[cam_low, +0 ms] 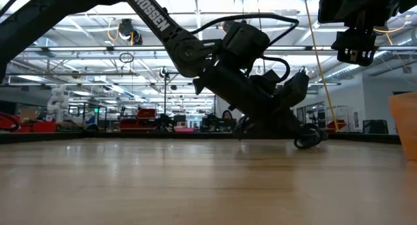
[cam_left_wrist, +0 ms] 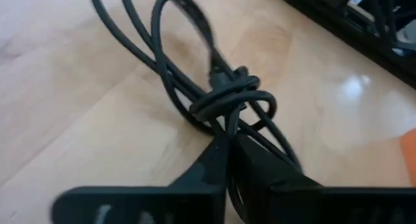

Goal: Pick and place USB-C Cables
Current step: Put the black charger cable into the orange bin

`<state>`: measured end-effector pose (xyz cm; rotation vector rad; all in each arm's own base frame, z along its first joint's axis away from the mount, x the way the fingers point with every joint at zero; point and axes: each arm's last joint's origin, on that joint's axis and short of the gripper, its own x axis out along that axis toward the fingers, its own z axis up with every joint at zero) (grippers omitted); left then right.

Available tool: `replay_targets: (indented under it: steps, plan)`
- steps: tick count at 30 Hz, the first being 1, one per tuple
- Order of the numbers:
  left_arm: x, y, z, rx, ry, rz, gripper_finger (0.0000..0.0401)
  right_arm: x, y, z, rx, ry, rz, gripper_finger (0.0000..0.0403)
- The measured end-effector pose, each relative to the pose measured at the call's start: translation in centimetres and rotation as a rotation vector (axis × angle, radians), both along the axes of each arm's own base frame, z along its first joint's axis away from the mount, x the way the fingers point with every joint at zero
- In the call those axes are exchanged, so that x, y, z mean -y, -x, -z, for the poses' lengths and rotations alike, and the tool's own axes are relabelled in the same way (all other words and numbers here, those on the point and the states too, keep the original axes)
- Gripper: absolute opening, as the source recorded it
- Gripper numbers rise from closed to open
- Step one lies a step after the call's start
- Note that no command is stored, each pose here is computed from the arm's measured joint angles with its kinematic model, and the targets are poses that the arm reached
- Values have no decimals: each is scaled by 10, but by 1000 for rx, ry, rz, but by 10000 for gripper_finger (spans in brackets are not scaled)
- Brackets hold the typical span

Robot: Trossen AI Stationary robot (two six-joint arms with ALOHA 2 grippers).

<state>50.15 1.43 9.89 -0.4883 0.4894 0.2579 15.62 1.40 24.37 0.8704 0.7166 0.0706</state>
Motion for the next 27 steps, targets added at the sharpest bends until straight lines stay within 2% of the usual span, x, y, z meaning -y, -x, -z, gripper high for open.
replay_targets:
  steps: [4, 9, 16, 19, 24, 27]
  plan:
    - [-2, -1, -1, 10, 25, 49, 13, 0, 0, 0, 3, 10, -7, 194]
    - [2, 1, -10, 12, 8, 90, 7, 0, 0, 0, 4, 11, -8, 194]
    - [1, 6, -57, 47, -109, 117, 5, -1, 1, -1, 17, 10, -13, 194]
    - [5, 15, -74, -9, -165, 117, 5, 0, 3, -5, 45, 9, -13, 194]
    - [12, 33, -87, -195, -243, 30, 5, 0, 12, -15, 141, 13, -13, 194]
    - [23, 38, -90, -232, -276, 12, 6, 2, 18, -20, 185, 76, 32, 194]
